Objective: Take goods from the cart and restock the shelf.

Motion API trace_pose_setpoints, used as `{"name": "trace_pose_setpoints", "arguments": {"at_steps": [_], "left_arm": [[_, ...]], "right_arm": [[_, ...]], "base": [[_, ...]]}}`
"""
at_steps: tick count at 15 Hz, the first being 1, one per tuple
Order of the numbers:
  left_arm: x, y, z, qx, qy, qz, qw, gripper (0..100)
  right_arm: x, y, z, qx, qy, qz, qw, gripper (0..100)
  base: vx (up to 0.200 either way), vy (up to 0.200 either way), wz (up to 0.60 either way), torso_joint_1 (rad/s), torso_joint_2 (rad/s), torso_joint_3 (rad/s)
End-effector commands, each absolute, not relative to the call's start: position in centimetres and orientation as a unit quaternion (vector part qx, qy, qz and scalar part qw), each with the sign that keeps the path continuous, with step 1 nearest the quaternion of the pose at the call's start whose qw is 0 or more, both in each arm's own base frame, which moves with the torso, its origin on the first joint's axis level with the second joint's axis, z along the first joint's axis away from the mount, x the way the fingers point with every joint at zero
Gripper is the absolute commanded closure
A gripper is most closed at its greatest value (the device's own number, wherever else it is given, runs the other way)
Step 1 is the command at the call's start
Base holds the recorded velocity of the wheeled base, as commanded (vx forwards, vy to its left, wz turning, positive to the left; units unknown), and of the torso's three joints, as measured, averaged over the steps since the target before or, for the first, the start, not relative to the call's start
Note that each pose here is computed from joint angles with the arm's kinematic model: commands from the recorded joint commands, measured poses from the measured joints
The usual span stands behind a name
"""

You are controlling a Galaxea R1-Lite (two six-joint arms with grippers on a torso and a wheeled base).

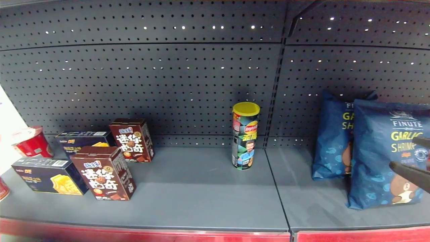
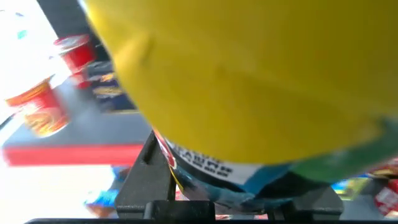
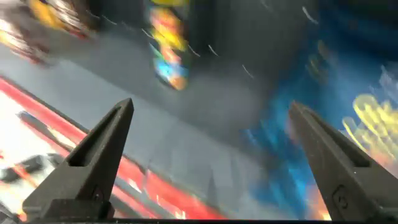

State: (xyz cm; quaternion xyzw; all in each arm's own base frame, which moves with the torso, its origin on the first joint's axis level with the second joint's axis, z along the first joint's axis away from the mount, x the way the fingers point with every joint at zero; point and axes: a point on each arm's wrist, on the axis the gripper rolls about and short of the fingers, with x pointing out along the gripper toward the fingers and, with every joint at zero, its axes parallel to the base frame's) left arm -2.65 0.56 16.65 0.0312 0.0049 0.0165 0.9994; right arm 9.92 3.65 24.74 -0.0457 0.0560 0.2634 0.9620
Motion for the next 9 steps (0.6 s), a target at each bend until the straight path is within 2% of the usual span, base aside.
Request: {"name": "trace_pose_setpoints", "arguments": {"at_steps": [1, 5, 9], "left_arm": [[-2.6, 0.5, 16.5, 0.032, 0.009, 0.017, 0.999, 100], [-2.5, 0.5, 16.3, 0.03, 0.012, 0.017, 0.999, 100], [-2.6, 0.5, 16.4, 0.021, 0.008, 0.017, 1.0, 100]], "right_arm": [[10.1, 3.7, 24.4, -0.043, 0.063, 0.27, 0.96, 0], [12.0, 4.7, 22.7, -0.04, 0.077, 0.325, 0.942, 0], [18.6, 6.4, 20.7, -0.046, 0.079, 0.32, 0.943, 0]], "base": [[0.0, 0.0, 0.0, 0.0, 0.0, 0.0], [0.0, 0.0, 0.0, 0.0, 0.0, 0.0], [0.0, 0.0, 0.0, 0.0, 0.0, 0.0]]}}
